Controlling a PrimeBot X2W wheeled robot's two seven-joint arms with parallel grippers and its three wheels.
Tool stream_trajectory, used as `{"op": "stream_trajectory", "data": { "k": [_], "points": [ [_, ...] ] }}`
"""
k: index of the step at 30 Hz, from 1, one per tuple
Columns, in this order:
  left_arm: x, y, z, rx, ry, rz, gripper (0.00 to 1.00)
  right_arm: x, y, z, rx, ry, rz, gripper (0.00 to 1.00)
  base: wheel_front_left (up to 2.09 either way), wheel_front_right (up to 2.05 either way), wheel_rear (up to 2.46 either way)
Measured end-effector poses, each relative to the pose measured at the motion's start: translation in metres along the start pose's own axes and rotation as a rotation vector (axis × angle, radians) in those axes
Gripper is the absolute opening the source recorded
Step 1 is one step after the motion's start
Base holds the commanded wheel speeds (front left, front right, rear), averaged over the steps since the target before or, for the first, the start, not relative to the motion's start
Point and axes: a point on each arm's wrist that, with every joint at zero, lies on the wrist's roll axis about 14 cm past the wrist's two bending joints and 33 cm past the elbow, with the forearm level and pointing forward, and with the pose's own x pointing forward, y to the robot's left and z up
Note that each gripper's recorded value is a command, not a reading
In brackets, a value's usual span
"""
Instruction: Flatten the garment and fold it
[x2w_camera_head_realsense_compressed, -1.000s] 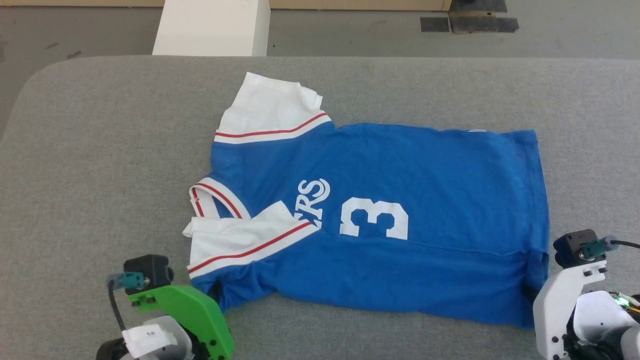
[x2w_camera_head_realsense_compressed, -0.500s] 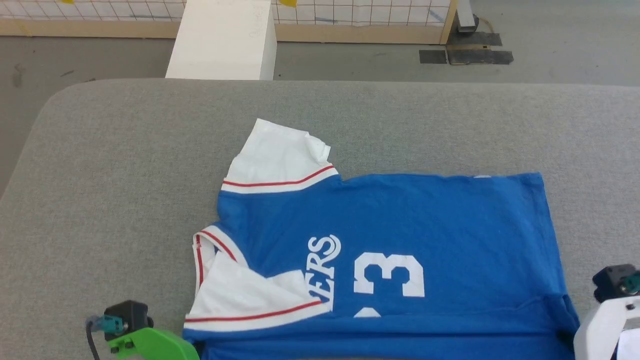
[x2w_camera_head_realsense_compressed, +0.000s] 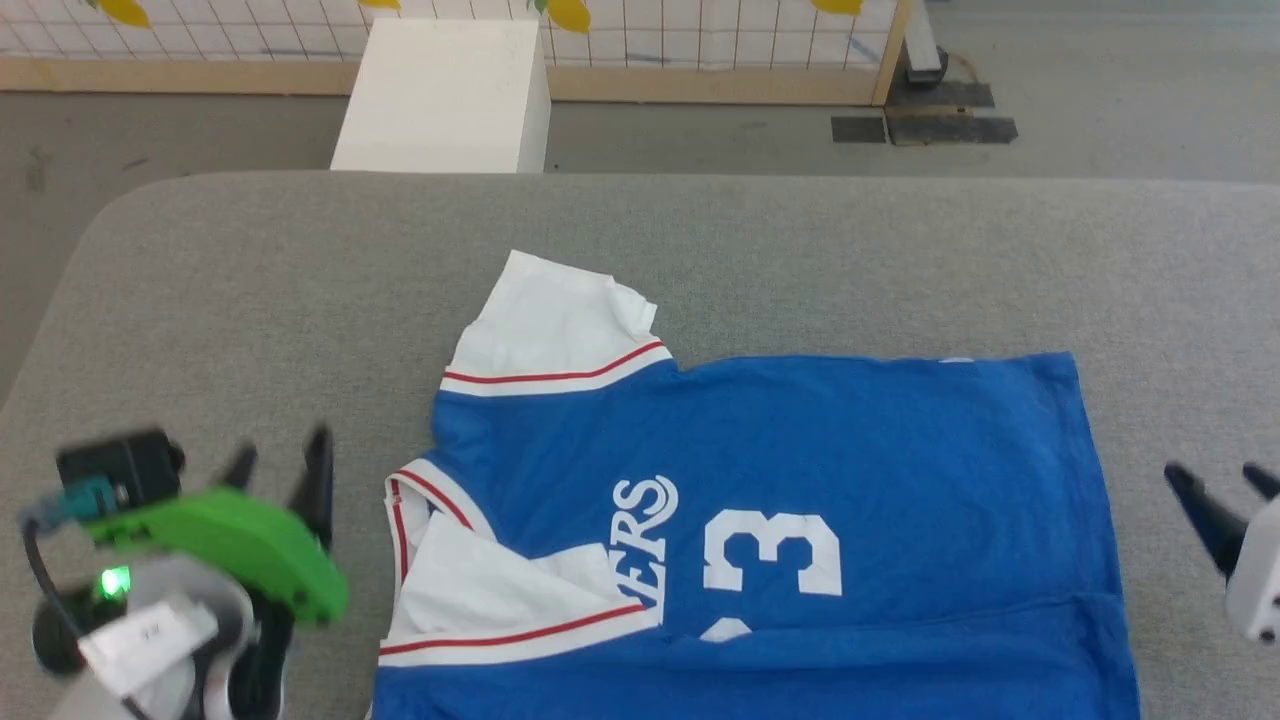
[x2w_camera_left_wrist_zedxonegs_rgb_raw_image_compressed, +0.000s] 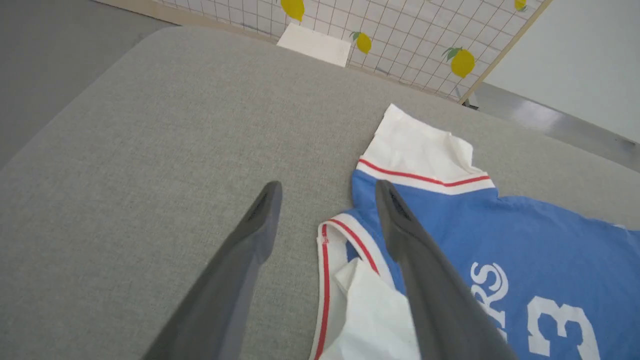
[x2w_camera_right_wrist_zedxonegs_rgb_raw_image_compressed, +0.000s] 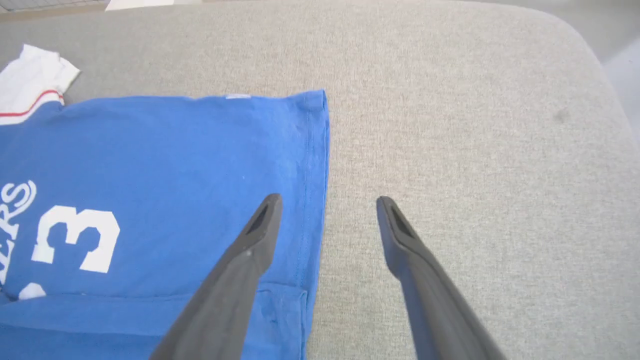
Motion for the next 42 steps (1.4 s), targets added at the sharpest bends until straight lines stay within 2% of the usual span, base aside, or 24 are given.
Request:
{"op": "stream_trajectory", "data": {
  "k": [4, 12, 15, 21, 27, 31, 32, 33, 37, 42],
  "points": [
    [0.030, -0.024, 0.040, 0.048, -0.172, -0.067, 1.00, 0.016, 0.003, 0.027, 0.022, -0.058, 0.007, 1.00, 0.00, 0.00, 0.00],
    [0.107, -0.068, 0.039, 0.127, -0.156, -0.183, 1.00, 0.058, 0.015, 0.057, 0.016, -0.083, 0.040, 1.00, 0.00, 0.00, 0.00],
    [0.139, -0.081, 0.026, 0.144, -0.073, -0.205, 1.00, 0.074, 0.019, 0.052, 0.000, -0.051, 0.053, 1.00, 0.00, 0.00, 0.00],
    [0.194, -0.077, -0.005, 0.198, 0.156, -0.158, 1.00, 0.101, 0.015, 0.035, -0.023, 0.019, 0.055, 1.00, 0.00, 0.00, 0.00],
    [0.210, -0.054, -0.078, 0.299, 0.537, -0.071, 1.00, 0.114, 0.004, 0.018, -0.027, 0.074, 0.038, 1.00, 0.00, 0.00, 0.00],
    [0.216, -0.051, -0.088, 0.325, 0.690, -0.031, 1.00, 0.119, -0.003, 0.010, -0.030, 0.093, 0.023, 1.00, 0.00, 0.00, 0.00],
    [0.217, -0.052, -0.089, 0.319, 0.703, -0.028, 0.47, 0.120, -0.005, 0.009, -0.030, 0.094, 0.020, 1.00, 0.00, 0.00, 0.00],
    [0.218, -0.053, -0.090, 0.313, 0.707, -0.028, 0.00, 0.120, -0.006, 0.009, -0.030, 0.095, 0.017, 1.00, 0.00, 0.00, 0.00],
    [0.221, -0.057, -0.088, 0.258, 0.680, -0.048, 0.00, 0.122, -0.006, 0.008, -0.033, 0.097, 0.019, 1.00, 0.00, 0.00, 0.00],
    [0.217, -0.058, -0.074, 0.187, 0.564, -0.103, 0.00, 0.121, 0.003, 0.013, -0.062, 0.088, 0.043, 1.00, 0.00, 0.00, 0.00]
  ]
}}
